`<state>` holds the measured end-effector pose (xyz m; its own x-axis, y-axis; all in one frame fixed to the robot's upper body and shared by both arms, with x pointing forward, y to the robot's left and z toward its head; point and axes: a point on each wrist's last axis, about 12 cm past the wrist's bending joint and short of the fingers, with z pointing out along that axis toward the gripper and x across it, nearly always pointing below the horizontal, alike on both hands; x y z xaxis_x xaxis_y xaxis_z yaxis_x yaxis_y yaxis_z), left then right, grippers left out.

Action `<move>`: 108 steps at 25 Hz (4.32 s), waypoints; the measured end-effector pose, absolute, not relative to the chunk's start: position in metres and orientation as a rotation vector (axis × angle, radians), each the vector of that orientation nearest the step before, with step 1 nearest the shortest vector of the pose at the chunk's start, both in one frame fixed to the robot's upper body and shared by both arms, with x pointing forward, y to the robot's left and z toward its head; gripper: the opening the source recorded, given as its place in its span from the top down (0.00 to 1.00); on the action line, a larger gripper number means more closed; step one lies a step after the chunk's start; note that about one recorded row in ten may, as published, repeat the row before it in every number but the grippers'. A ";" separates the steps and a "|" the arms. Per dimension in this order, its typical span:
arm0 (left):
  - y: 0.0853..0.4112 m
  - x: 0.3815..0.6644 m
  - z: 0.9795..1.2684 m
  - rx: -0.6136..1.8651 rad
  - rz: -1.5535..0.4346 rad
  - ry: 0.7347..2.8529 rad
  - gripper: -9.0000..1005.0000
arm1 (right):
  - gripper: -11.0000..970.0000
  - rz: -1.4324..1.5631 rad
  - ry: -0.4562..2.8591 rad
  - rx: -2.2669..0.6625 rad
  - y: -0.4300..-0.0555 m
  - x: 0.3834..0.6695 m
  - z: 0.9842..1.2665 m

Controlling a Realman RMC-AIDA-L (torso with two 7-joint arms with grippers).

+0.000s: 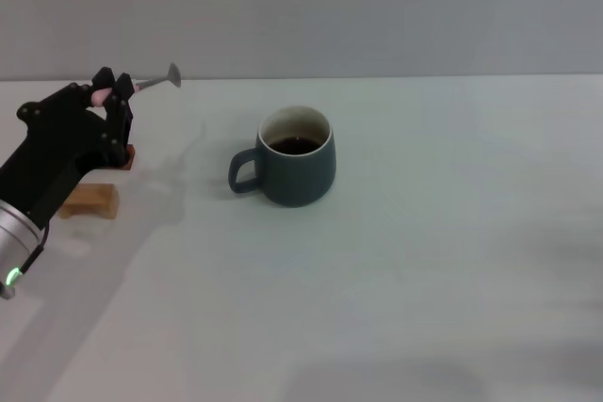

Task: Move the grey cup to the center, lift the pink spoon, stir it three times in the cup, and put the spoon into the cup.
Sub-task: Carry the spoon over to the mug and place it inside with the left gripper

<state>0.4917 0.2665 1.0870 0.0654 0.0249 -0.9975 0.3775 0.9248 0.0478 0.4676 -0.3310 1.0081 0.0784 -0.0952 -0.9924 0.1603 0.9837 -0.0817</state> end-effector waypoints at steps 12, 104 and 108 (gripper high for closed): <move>0.252 0.496 1.104 0.441 -0.313 1.498 0.84 | 0.99 -0.288 1.491 0.146 -0.354 0.449 1.004; 0.187 0.524 1.082 0.703 -0.245 1.688 0.84 | 0.99 -0.427 1.507 0.238 -0.385 0.433 1.001; 0.183 0.530 1.084 0.710 -0.245 1.677 0.84 | 0.99 -0.430 1.510 0.240 -0.386 0.431 1.000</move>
